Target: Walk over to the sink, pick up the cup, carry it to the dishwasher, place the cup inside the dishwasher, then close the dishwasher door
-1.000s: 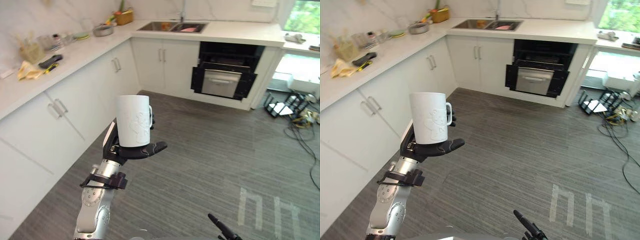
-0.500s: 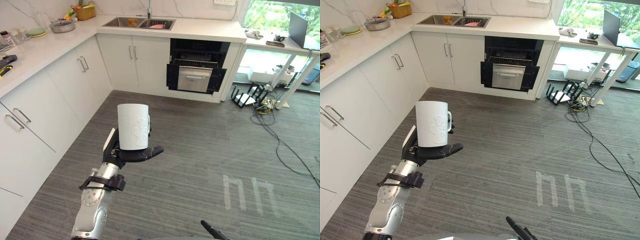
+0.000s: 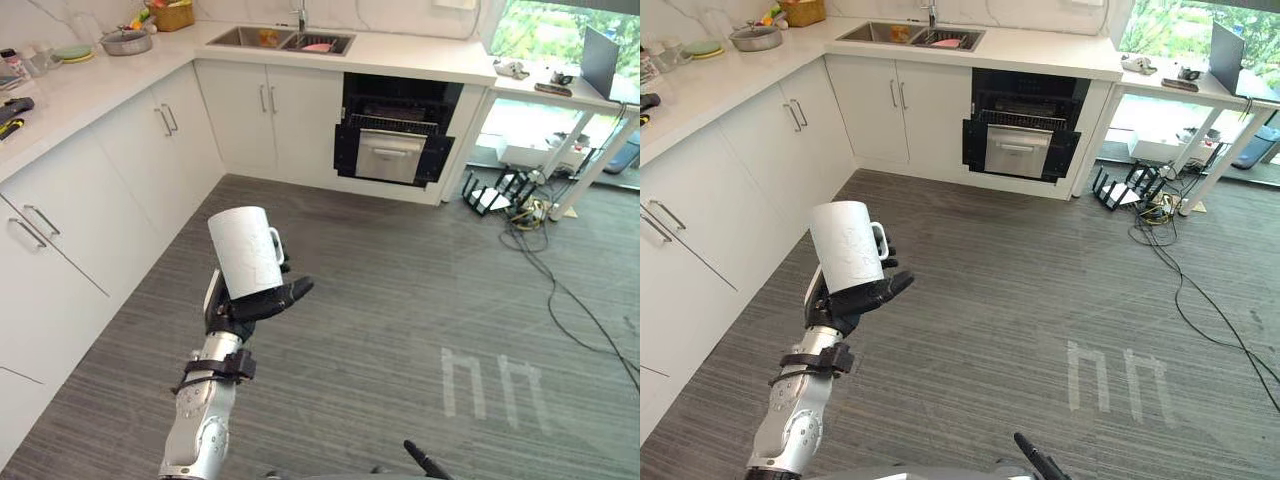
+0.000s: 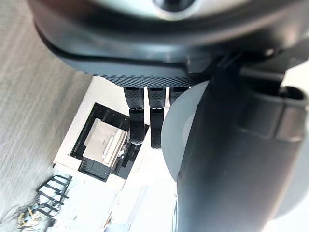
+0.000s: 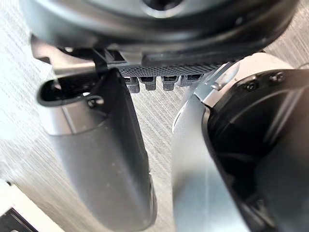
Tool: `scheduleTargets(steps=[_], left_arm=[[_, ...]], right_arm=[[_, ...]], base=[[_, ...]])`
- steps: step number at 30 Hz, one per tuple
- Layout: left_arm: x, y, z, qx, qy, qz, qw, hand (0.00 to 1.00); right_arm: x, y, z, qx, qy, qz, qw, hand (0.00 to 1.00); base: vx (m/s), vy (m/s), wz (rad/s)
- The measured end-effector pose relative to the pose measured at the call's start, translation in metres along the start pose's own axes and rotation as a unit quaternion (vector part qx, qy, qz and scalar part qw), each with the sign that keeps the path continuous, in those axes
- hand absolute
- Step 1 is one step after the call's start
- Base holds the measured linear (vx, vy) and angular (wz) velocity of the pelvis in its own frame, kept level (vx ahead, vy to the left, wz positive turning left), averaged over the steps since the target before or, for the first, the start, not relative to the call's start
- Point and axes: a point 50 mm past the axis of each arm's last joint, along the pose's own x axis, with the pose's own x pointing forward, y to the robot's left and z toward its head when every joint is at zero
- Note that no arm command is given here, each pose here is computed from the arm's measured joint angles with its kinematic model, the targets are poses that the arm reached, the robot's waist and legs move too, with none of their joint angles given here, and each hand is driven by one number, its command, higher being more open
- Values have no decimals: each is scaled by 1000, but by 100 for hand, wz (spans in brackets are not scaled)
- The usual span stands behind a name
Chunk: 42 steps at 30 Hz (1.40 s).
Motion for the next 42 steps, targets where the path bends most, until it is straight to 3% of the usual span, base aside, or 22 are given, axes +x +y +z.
scheduleTargets(steps=[7,12,16,20,23,27,34,39,42], left_arm=[[2,-4,-2,-6,2,1,1000,0],[13,-23,-2,-8,7,-31,999,0],[22,-29,9,19,-11,-50,998,0],[30,-30,19,55,-29,-63,996,0],[29,-32,19,75,-25,-70,994,0],[17,-41,23,62,-31,-87,994,0],[13,-73,25,51,-49,-171,983,0],[1,-66,15,56,-35,-111,992,0],[-7,-49,14,78,-31,-69,994,0]], right_arm=[[2,2,6,17,-8,-8,1000,100],[1,-2,19,12,-45,-24,999,100],[3,19,34,-27,-94,20,995,100],[3,65,38,-67,-125,94,985,100],[-3,106,49,-94,-165,150,970,100],[-17,135,65,-128,-214,200,948,100],[-52,153,84,-140,-324,223,909,100],[-75,164,99,-135,-397,259,870,100],[-89,197,109,-139,-419,339,831,100]], base=[[-57,18,2],[69,107,31],[117,152,48],[184,-43,50],[328,-195,5],[476,-189,-15],[369,-231,15],[495,-77,-58],[405,48,-135]])
